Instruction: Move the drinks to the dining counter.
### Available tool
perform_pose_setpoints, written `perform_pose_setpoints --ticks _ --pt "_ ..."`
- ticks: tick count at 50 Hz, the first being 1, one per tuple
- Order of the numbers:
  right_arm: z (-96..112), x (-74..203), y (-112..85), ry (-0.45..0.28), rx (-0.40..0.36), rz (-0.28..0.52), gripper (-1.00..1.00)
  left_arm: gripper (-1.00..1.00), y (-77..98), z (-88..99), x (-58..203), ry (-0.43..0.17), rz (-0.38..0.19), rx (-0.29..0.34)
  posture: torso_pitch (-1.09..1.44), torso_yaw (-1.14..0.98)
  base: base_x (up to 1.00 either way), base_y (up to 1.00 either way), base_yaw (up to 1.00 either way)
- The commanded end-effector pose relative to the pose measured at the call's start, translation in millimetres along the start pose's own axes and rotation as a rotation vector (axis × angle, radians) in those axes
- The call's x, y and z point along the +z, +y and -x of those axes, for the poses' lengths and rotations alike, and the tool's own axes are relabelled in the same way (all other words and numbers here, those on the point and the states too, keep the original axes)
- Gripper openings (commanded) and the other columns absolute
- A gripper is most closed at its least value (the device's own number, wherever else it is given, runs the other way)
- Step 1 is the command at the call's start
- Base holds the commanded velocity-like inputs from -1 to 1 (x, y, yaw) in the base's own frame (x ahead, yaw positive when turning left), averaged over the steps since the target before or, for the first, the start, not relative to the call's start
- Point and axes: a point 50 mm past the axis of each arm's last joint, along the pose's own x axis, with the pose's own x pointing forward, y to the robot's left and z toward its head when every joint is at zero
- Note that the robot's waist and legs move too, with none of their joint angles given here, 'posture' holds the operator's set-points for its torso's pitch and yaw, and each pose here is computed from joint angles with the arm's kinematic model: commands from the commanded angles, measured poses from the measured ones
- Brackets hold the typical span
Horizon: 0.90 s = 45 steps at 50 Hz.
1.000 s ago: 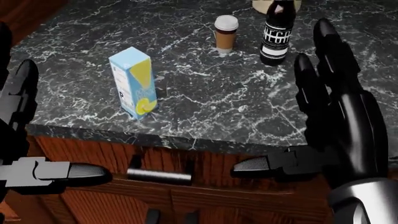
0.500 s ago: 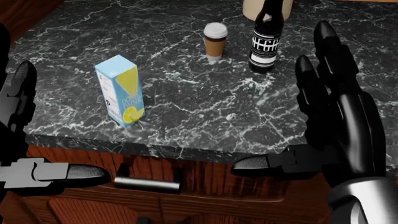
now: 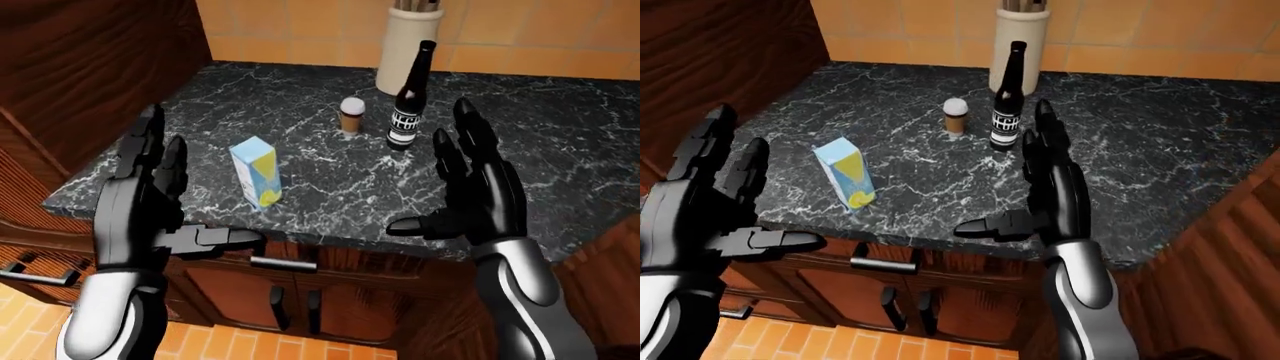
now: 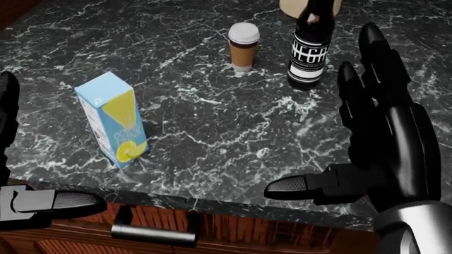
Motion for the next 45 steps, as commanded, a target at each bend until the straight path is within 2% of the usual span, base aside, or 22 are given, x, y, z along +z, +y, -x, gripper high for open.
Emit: perform_pose_setpoints --ticks 1,13,20,24,31,35,45 --pt "1 16 0.7 -0.09 0.0 0.008 1.0 1.0 -3.5 2.2 12 -0.08 -0.002 -0.025 0.0 0.0 0.0 0.0 0.0" --pt "-6 28 -4.3 -0.1 -0.038 0.017 1.0 1.0 -2.6 2.4 13 -0.083 -0.004 -0.021 0.0 0.0 0.0 0.0 0.0" --pt "-40 35 -10.3 -0.084 -0.097 0.049 1.0 1.0 -2.8 2.2 16 -0.086 -0.006 -0.024 0.0 0.0 0.0 0.0 0.0" --pt "-70 38 -22.9 -0.068 -0.142 0.066 1.0 1.0 -2.0 1.0 12 -0.081 -0.007 -0.023 0.0 0.0 0.0 0.0 0.0" --pt "-106 35 -23.6 -0.042 -0.152 0.091 1.0 1.0 -3.4 -1.1 8 -0.075 -0.011 -0.028 0.0 0.0 0.0 0.0 0.0" --pt "-125 34 -22.8 -0.027 -0.163 0.119 1.0 1.0 -4.5 -1.8 7 -0.074 -0.013 -0.031 0.0 0.0 0.0 0.0 0.0" --pt "-154 34 -27.7 -0.003 -0.199 0.158 1.0 1.0 -4.4 -3.1 6 -0.073 -0.014 -0.032 0.0 0.0 0.0 0.0 0.0"
